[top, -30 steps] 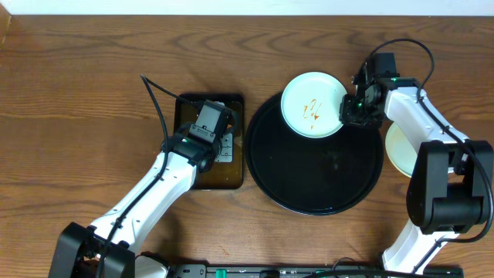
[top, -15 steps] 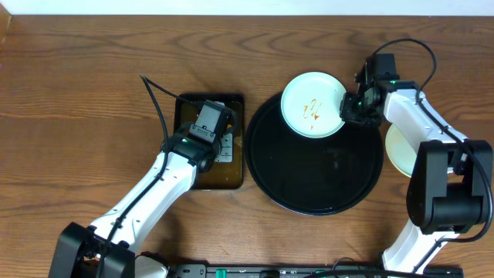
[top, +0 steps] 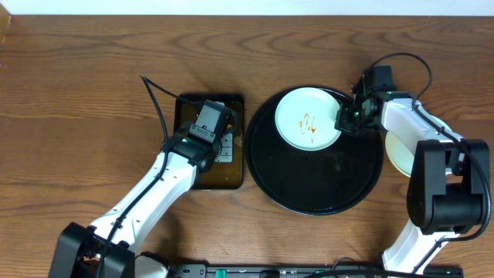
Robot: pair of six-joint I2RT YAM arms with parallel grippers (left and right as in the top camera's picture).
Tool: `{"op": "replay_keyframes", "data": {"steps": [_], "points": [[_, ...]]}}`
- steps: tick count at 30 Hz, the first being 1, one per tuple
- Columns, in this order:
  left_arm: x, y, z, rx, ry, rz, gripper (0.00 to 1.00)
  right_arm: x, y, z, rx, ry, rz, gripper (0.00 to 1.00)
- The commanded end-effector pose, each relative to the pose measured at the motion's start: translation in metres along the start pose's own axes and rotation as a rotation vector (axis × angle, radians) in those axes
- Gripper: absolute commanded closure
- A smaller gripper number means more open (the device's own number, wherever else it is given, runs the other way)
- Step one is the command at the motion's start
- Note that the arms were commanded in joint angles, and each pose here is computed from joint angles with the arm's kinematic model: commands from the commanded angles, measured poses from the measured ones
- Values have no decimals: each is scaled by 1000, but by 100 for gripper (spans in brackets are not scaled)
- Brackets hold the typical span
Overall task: Clean dirty plates on tray and stack at the side
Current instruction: 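Move the sponge with the left gripper onto the plate and wipe it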
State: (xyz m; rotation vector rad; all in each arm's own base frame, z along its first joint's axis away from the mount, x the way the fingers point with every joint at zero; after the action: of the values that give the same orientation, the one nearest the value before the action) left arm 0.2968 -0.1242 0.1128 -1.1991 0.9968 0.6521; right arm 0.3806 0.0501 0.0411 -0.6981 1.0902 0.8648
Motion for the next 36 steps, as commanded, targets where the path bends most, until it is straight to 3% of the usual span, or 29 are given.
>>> {"op": "replay_keyframes", "data": {"steps": [1,5,11,15,23,36], "points": [[2,2,2,3,-5,8,92,3,17,-9,-18,36,72,99],[2,-1,-2,2,21,-6,92,0,36,-17,-40,86,158,99],[-3,-23,-35,15,231,-110,92,0,65,-12,-101,136,253,99],[-6,-33,-62,73,282,-177,92,3,80,1,-156,143,274,99],[12,-21,-125,136,374,-156,92,6,93,11,-175,150,286,99],[38,5,-184,36,454,-81,92,7,98,15,-194,153,293,99]]}}
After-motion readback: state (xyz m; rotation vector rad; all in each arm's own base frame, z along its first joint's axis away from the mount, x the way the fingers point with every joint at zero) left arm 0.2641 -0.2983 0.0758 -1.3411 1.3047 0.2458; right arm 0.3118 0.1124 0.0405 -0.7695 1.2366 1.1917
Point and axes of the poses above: each gripper's point midway between its finger pads, its own x axis out along the fingers, its own z axis along the line the jaws close on, y = z × x, the point moved 4 cm from there along -x, back along the fingers, and after that the axes turned 15 degrees about x, right-handed, at the moved point
